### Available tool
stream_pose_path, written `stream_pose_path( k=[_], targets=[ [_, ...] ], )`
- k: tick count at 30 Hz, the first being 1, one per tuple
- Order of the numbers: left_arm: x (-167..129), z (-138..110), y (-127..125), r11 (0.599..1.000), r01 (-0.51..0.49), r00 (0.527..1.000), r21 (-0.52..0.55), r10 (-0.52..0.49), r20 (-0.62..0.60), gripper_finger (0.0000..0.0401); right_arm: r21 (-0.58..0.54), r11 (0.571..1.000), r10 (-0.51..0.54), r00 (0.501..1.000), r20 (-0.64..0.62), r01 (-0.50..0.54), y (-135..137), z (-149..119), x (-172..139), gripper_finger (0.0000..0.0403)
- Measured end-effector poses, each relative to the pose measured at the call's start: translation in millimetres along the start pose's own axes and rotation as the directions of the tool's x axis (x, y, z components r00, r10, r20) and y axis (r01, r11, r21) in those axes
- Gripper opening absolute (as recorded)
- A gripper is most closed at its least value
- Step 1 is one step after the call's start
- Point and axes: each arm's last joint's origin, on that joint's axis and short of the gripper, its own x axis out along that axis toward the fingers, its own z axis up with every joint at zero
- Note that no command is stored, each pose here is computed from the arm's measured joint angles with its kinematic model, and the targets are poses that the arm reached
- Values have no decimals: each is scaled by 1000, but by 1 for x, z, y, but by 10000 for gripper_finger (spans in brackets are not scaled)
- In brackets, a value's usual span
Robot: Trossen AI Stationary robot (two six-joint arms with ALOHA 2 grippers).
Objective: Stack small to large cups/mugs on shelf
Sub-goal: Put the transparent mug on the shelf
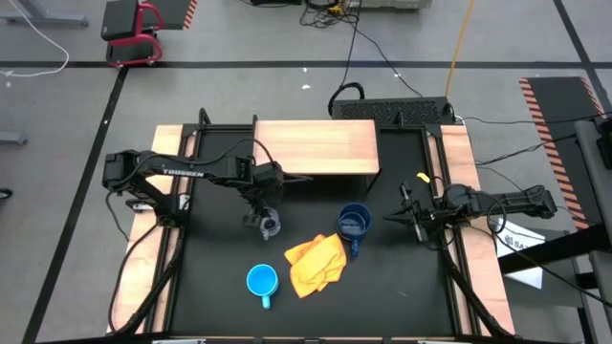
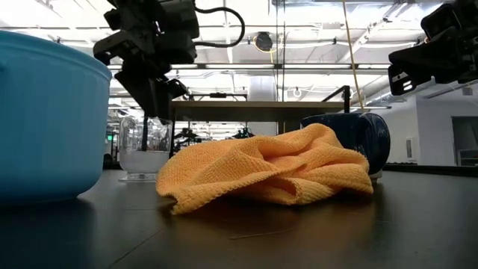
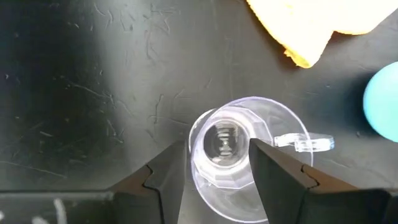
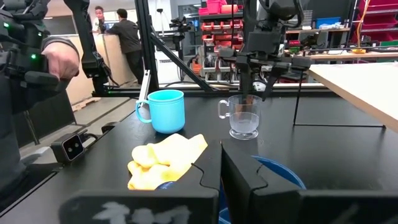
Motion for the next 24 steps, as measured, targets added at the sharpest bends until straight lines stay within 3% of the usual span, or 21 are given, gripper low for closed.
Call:
stream_pose_path(
  k=[5,20,24],
  targets=[
    [10,-8,2,1000,-31,999,-2,31,-44,177,0,1000,0,1000,0,0,0,0,0,0],
    [13,-8,5,999,-44,999,8,44,-31,177,0,1000,0,1000,0,0,0,0,0,0],
    [13,-7,5,999,-46,999,9,46,-25,156,0,1000,0,1000,1,0,0,0,0,0]
  ],
)
